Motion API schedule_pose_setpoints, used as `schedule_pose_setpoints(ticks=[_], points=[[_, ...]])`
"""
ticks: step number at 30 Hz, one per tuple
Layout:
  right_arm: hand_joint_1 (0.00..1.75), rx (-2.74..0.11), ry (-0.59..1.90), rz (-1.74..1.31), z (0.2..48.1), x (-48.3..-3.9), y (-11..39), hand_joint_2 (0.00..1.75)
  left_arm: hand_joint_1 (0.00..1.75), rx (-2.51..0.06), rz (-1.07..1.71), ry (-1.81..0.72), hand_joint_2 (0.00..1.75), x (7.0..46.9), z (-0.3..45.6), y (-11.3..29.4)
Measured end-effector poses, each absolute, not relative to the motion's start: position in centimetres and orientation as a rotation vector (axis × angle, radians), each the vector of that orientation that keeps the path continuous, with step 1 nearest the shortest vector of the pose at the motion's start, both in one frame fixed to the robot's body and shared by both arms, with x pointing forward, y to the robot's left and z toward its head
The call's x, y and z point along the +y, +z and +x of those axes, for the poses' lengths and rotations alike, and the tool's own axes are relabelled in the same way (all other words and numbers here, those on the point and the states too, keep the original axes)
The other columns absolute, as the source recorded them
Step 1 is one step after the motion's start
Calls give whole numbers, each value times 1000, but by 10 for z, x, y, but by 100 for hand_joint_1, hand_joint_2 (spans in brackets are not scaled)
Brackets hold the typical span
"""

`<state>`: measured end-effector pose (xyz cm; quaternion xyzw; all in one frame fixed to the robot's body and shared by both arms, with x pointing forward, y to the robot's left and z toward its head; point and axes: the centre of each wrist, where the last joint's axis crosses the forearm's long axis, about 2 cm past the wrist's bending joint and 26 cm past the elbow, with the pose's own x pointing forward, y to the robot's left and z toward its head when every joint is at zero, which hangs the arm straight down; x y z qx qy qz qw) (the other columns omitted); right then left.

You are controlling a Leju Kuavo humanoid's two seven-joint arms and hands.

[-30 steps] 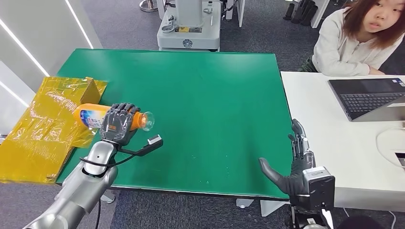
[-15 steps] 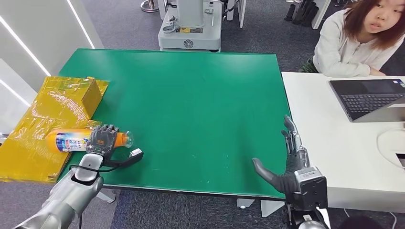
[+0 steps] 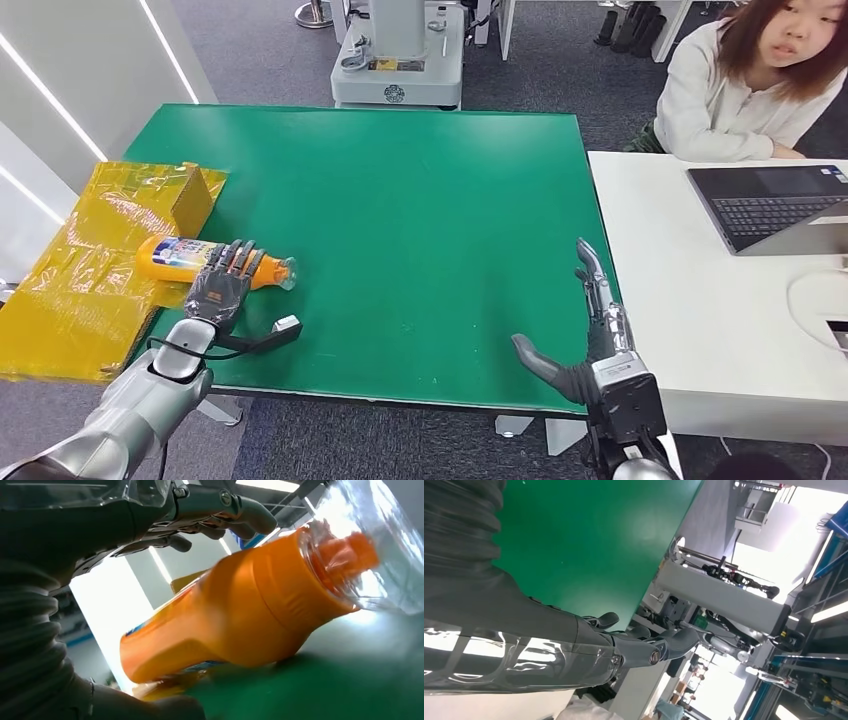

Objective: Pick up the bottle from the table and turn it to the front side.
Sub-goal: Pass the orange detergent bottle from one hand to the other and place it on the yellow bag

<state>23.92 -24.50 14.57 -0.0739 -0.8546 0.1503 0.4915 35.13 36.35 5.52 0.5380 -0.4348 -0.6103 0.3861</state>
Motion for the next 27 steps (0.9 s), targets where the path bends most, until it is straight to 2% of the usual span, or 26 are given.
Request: schedule_pose_setpoints(ticks=[4,9,18,22,27], points=[[0,-2056,350,-169,237,-245,143,175,0,-1310,1123,-1281,175,349,342,47],[0,-2039,300,-125,232,-245,137,175,0,-1540,735,-796,175,305,318,36],[0,-2030,170,-74,221,-242,125,175,0,-1851,381,-44,175,244,280,64],[0,-2024,93,-45,215,-239,119,175,0,-1945,287,71,175,224,264,81],[0,-1961,-30,-26,202,-234,106,175,0,-1999,184,75,175,201,247,88]])
